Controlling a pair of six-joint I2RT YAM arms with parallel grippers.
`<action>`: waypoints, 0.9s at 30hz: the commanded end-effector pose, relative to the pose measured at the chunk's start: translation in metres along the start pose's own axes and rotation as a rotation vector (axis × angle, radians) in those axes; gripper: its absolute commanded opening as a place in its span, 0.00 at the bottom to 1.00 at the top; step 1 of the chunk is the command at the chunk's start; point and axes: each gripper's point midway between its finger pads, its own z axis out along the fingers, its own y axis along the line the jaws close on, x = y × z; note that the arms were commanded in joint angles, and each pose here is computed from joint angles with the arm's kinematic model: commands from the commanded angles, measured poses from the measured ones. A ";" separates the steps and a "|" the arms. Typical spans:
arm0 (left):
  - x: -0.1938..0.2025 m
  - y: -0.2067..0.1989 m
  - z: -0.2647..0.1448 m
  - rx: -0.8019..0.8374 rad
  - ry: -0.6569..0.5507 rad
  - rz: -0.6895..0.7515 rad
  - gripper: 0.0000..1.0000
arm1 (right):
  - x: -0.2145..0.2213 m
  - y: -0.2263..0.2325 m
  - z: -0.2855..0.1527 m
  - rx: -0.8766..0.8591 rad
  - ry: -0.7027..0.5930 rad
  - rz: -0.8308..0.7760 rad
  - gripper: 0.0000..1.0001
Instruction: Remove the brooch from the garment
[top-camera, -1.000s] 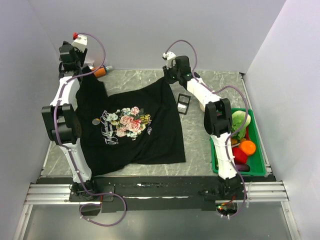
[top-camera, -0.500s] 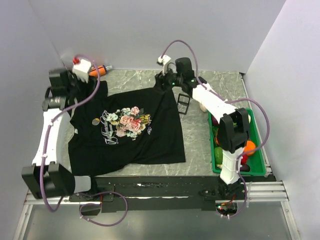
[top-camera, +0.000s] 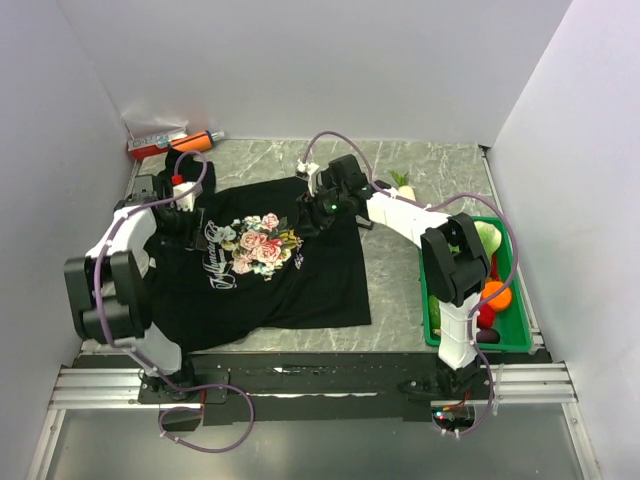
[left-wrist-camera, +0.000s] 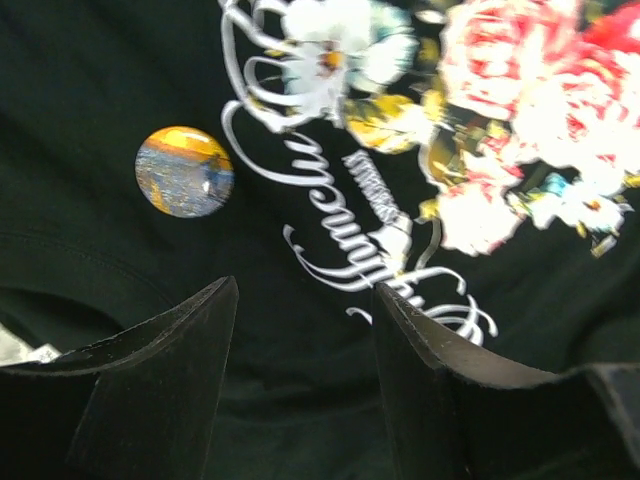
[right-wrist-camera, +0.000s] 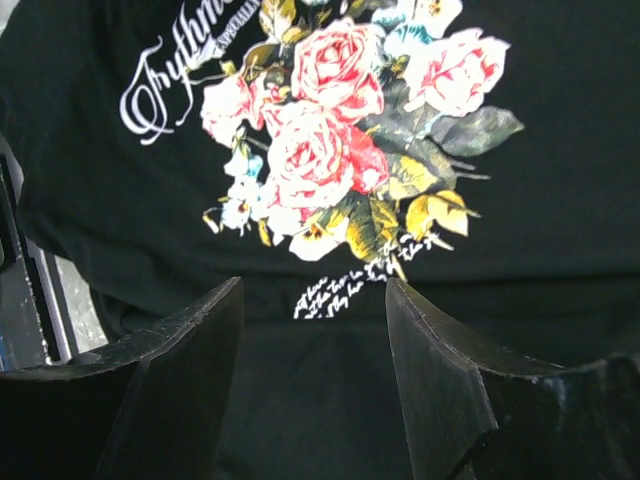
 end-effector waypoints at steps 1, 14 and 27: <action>-0.022 0.020 0.005 -0.026 -0.043 -0.054 0.62 | 0.009 0.007 0.002 -0.024 0.018 -0.010 0.66; -0.027 0.069 0.042 -0.108 0.024 -0.090 0.59 | 0.055 -0.006 0.008 -0.009 0.119 0.015 0.67; -0.026 0.061 0.051 0.020 0.044 -0.131 0.55 | 0.052 -0.011 0.013 -0.003 0.122 0.020 0.68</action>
